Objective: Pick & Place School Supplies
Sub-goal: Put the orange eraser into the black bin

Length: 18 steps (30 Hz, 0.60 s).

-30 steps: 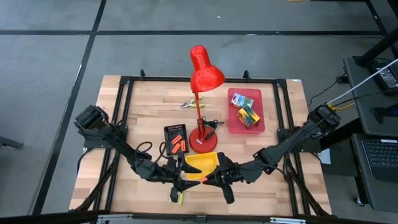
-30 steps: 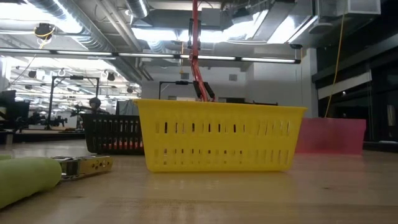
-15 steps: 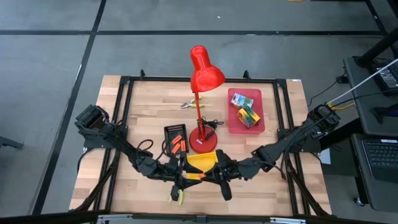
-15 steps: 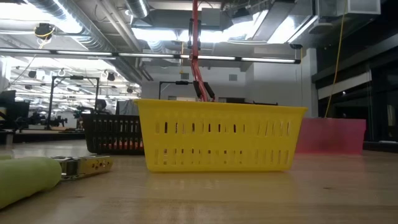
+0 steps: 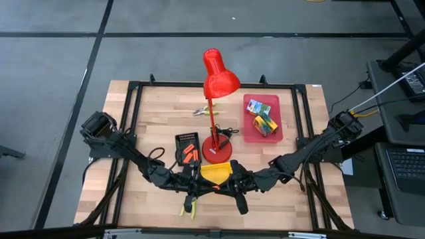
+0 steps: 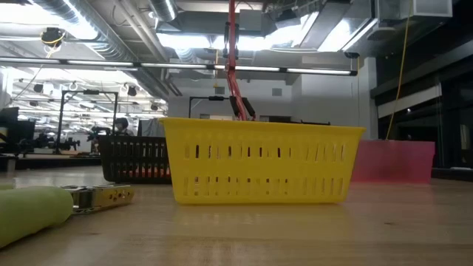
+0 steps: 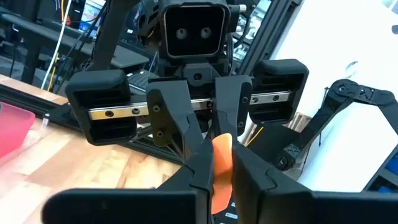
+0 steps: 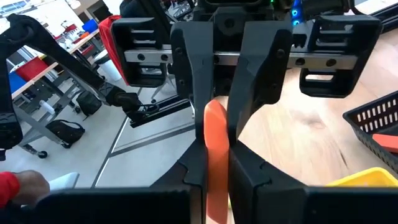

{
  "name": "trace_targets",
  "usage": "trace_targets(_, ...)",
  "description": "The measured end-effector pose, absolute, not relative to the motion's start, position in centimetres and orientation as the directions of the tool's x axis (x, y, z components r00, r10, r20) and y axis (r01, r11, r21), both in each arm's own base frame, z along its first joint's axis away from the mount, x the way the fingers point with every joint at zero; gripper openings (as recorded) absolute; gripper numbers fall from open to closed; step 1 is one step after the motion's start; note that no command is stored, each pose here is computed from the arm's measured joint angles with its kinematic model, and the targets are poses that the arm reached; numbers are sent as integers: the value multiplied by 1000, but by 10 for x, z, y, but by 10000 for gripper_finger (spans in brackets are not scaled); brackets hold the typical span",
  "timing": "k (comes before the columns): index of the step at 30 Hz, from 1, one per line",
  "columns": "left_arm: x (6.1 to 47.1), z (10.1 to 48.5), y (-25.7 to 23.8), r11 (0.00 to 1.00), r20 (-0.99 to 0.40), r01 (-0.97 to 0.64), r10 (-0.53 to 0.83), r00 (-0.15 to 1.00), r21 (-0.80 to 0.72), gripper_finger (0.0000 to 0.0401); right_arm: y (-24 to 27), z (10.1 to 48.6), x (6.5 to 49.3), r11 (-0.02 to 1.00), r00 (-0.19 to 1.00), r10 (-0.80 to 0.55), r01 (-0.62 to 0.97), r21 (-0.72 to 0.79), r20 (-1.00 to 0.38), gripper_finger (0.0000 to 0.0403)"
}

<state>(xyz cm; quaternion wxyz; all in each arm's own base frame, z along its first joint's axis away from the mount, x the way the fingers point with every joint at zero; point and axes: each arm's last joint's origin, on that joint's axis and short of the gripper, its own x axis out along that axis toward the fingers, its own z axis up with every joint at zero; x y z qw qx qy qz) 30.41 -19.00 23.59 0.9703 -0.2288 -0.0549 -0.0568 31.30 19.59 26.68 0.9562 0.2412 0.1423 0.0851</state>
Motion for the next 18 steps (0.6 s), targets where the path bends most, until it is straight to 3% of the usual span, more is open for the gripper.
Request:
trace_targets(6,304,237,-191,892,138,141,-89,986,-429,25,197,269,313,873,950,235,-113,475,-205,42)
trace_targets(13,301,236,-195,908,124,111,-66,990,-405,25,197,272,313,883,968,184,-86,461,-173,180)
trace_targets(18,296,227,-196,938,-3,-36,37,999,-344,25,197,273,312,893,982,109,-29,449,-153,233)
